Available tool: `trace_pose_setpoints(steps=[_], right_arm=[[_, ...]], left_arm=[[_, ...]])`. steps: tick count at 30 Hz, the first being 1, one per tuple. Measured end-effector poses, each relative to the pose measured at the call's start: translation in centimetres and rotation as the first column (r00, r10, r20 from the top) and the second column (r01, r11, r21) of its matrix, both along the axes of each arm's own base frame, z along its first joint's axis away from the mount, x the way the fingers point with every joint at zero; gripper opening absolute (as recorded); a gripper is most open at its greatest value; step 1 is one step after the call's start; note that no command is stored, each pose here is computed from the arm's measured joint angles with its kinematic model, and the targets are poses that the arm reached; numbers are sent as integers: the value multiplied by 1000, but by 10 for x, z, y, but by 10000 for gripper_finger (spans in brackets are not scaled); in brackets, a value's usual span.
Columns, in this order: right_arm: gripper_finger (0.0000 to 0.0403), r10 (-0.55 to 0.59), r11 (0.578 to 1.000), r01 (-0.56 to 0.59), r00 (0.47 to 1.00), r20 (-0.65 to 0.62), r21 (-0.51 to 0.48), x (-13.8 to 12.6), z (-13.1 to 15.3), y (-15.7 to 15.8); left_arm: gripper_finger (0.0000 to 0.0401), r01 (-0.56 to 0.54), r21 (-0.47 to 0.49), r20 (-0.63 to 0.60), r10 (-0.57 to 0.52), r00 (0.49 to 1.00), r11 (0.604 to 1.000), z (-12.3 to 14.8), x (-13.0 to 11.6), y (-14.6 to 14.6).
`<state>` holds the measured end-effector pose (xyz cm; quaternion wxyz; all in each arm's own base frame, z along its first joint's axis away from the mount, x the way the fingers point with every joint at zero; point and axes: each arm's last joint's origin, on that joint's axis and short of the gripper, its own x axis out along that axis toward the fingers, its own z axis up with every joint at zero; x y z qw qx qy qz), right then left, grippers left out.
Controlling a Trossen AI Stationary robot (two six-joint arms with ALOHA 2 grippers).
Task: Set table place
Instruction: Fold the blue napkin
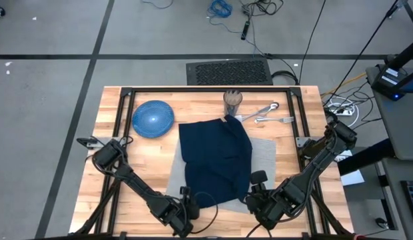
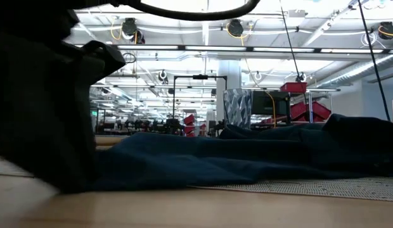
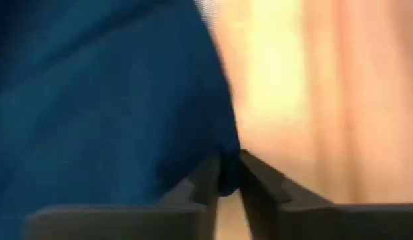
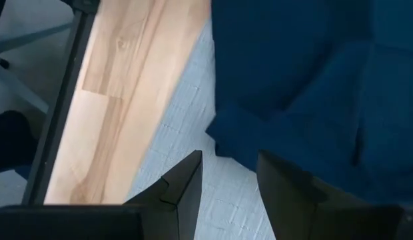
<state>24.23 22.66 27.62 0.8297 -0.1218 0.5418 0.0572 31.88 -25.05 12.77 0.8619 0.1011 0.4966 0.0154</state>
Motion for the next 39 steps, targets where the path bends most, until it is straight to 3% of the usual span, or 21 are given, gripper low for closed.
trace_pose_setpoints(steps=[6,9,12,15,21,28,39], right_arm=[[128,14,1000,-14,1000,24,18,2,1,3],[128,17,1000,-17,1000,23,17,2,1,3],[128,19,1000,-20,999,27,19,2,0,3],[128,27,999,-29,999,43,30,4,-10,3],[128,93,988,-107,987,128,108,19,-49,-1],[128,153,957,-196,967,201,215,30,-77,-12],[128,184,919,-249,956,227,307,38,-91,-27]], left_arm=[[2,-12,41,2,12,1000,999,-1,-1,3],[1,-24,89,-61,29,998,996,7,-8,9],[0,-55,153,-106,71,992,987,27,-18,14],[0,-80,194,-64,94,994,978,56,-27,12],[0,-90,187,23,88,996,978,85,-34,10],[0,-90,205,-4,92,996,975,85,-35,13],[0,-86,206,-9,89,996,975,85,-34,14]])
